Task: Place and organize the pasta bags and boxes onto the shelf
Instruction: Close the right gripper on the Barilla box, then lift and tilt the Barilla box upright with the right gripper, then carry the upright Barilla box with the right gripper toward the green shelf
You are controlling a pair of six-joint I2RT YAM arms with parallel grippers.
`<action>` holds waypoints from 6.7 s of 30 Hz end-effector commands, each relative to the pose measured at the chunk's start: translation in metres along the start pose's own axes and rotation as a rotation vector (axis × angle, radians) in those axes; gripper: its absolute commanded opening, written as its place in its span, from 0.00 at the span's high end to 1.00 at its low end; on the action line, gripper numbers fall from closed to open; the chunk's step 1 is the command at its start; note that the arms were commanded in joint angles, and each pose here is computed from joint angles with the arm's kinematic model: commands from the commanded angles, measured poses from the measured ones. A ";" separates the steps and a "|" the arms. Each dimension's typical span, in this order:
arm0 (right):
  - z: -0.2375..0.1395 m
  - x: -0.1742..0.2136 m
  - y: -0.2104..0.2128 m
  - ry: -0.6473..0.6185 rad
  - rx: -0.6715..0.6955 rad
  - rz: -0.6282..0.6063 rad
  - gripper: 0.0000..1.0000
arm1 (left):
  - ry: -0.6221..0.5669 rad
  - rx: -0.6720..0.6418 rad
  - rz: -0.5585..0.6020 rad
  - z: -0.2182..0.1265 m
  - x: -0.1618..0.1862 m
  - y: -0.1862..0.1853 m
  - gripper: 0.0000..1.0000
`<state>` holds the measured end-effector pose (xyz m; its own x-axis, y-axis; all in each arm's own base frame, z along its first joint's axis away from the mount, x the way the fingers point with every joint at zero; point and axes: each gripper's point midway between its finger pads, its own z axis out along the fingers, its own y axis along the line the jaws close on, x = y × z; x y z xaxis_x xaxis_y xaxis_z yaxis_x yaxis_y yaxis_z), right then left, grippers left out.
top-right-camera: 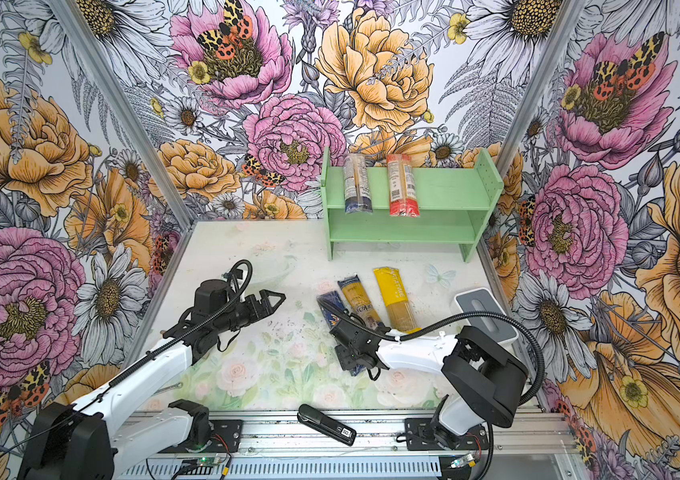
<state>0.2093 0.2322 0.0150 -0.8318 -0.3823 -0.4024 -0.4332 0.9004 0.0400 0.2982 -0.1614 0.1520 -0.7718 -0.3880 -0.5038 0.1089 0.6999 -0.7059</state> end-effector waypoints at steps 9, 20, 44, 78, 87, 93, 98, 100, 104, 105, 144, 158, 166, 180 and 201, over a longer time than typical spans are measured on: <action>0.024 0.026 0.016 0.135 -0.045 -0.030 0.48 | -0.016 0.003 0.018 0.000 -0.003 0.002 0.01; 0.038 0.014 0.025 0.127 -0.051 -0.030 0.58 | -0.018 0.000 0.017 -0.001 -0.002 0.004 0.01; 0.062 -0.015 0.039 0.123 -0.063 -0.029 0.69 | -0.034 -0.022 -0.001 -0.009 -0.002 0.015 0.01; -0.012 -0.090 0.013 0.022 -0.199 -0.019 1.00 | -0.023 -0.016 -0.008 0.000 -0.004 0.018 0.01; -0.062 -0.118 0.008 -0.026 -0.265 -0.027 1.00 | -0.025 -0.010 -0.007 0.000 -0.005 0.017 0.01; -0.088 -0.128 0.002 -0.054 -0.282 -0.037 1.00 | -0.025 -0.007 -0.007 -0.001 -0.004 0.017 0.01; -0.104 -0.129 -0.004 -0.058 -0.267 -0.047 1.00 | -0.027 -0.007 -0.008 -0.001 -0.005 0.017 0.01; -0.113 -0.130 -0.007 -0.063 -0.259 -0.050 1.00 | -0.028 -0.008 -0.008 -0.001 -0.005 0.017 0.01; -0.128 -0.128 -0.013 -0.074 -0.250 -0.047 1.00 | -0.031 -0.007 -0.008 -0.001 -0.006 0.017 0.01; -0.132 -0.127 -0.014 -0.076 -0.250 -0.046 1.00 | -0.029 -0.006 -0.009 -0.001 -0.006 0.017 0.01; -0.311 -0.080 -0.091 -0.259 -0.003 0.036 1.00 | -0.032 0.005 -0.011 -0.002 -0.014 0.010 0.01; -0.349 -0.102 -0.142 -0.346 0.085 0.145 1.00 | -0.031 -0.002 0.003 -0.003 -0.011 0.010 0.01; -0.369 -0.128 -0.173 -0.413 0.141 0.219 1.00 | -0.030 -0.001 0.008 -0.002 -0.011 0.012 0.01; -0.408 -0.184 -0.232 -0.565 0.230 0.249 1.00 | -0.031 0.006 0.005 -0.002 -0.009 0.018 0.01; -0.445 -0.247 -0.319 -0.767 0.402 0.159 1.00 | -0.054 0.020 -0.009 -0.006 -0.015 0.017 0.01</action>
<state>0.3820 -0.0567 0.4403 -0.5940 -0.0417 -0.8034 -0.0204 0.9991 -0.0367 0.3081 -0.1387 0.1427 -0.7526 -0.4296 -0.4990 0.0753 0.6967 -0.7134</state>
